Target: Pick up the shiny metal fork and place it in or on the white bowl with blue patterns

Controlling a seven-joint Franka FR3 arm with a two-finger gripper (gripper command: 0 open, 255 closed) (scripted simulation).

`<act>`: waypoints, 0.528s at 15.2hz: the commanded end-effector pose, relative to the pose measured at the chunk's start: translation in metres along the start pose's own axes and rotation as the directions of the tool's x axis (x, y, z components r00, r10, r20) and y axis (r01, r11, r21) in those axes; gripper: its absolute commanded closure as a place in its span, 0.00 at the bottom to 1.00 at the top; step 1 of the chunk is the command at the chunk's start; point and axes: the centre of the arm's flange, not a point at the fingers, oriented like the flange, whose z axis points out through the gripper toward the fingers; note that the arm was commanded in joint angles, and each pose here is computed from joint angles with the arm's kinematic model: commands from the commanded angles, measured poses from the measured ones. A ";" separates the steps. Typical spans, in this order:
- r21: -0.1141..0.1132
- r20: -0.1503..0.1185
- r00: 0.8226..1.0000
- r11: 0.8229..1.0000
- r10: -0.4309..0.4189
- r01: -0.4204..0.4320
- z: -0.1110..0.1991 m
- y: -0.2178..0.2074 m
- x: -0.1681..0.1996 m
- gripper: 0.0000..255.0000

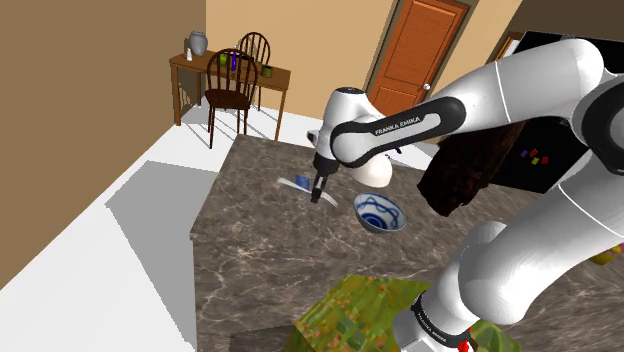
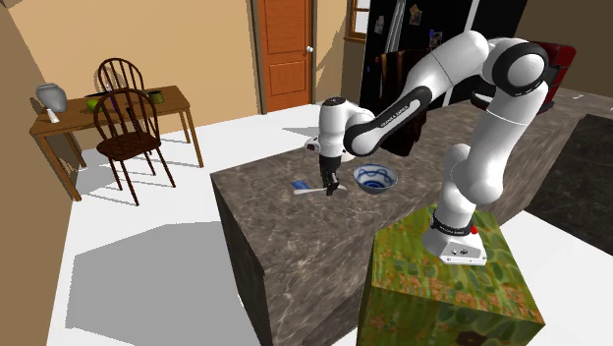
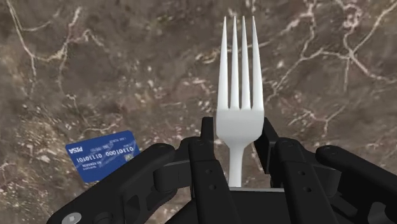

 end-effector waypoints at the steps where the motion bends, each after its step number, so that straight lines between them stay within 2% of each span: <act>1: 0.000 0.000 1.000 1.000 0.000 0.000 -0.011 0.001 0.000 1.00; 8: 0.000 0.000 1.000 1.000 0.000 0.000 -0.048 0.002 0.000 1.00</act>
